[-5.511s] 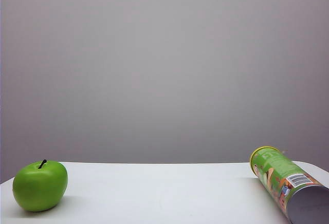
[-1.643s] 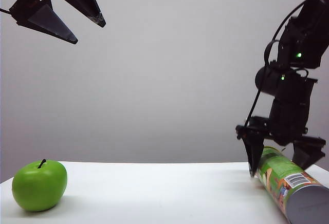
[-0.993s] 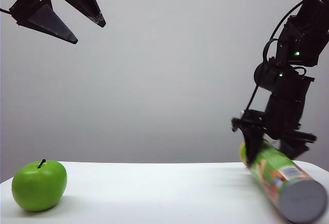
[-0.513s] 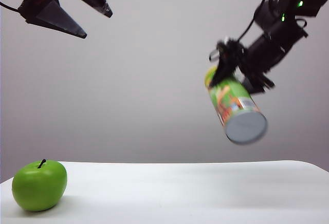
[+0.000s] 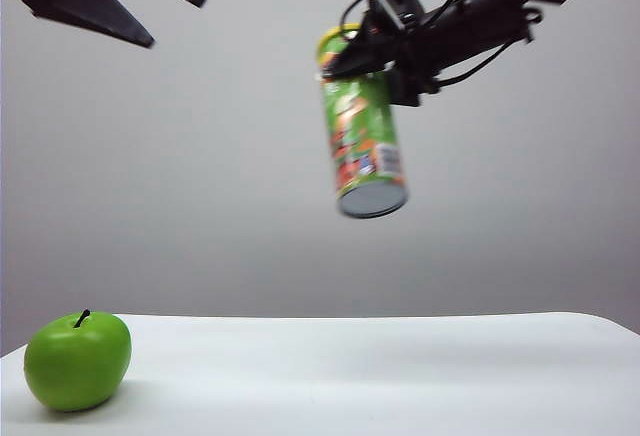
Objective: Pick up the green bucket of chips from the desk, place it near the apple, and finally stand it up.
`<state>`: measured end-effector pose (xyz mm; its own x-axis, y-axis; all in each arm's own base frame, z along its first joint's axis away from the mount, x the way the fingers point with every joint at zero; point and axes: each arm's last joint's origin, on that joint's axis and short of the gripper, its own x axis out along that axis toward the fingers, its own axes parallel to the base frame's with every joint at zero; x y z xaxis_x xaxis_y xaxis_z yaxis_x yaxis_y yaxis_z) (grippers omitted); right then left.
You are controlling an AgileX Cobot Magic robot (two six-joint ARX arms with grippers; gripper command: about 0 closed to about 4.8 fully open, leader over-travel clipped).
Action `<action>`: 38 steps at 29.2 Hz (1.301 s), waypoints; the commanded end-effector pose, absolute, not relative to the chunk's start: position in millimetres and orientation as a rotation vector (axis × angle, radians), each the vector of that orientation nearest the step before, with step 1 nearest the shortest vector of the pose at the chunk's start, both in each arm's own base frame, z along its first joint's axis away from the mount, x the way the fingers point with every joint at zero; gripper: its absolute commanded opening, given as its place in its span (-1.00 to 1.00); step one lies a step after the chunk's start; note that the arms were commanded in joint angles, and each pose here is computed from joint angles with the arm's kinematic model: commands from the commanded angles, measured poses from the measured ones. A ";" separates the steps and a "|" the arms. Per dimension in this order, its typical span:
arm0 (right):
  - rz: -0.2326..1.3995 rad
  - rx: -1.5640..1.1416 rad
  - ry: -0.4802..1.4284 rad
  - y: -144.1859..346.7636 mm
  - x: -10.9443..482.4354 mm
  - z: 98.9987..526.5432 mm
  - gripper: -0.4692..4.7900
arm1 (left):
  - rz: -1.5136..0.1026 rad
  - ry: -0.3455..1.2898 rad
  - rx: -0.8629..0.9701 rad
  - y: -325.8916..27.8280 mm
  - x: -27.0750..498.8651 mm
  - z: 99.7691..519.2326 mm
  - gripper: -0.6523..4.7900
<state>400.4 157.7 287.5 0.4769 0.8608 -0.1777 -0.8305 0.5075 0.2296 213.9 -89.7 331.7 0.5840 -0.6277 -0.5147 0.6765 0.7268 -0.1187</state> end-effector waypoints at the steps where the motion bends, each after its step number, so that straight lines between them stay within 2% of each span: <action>1: 1.047 0.070 0.072 170.8 392.1 286.5 0.09 | -0.702 0.528 0.118 -84.0 203.4 339.8 0.82; 7: 0.951 0.067 -0.108 190.5 359.6 244.0 0.09 | -0.701 0.508 0.119 -79.2 190.3 341.9 0.82; 12: 0.854 0.099 -0.190 210.7 328.0 206.7 0.09 | -0.701 0.564 0.118 -77.7 186.2 329.0 0.82; 23: 0.843 0.051 -0.157 268.4 296.1 147.7 0.08 | -0.699 0.607 0.114 -74.2 176.4 314.3 0.82; 38: 0.807 0.080 -0.126 293.7 303.6 119.8 0.08 | -0.678 0.581 0.054 -64.9 151.0 299.2 0.82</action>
<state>304.2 292.4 115.6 0.6863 0.7200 0.1033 -0.7252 0.6882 0.0208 151.2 -65.0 296.1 0.6133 -0.5704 -0.5463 0.6098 0.7816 -0.1314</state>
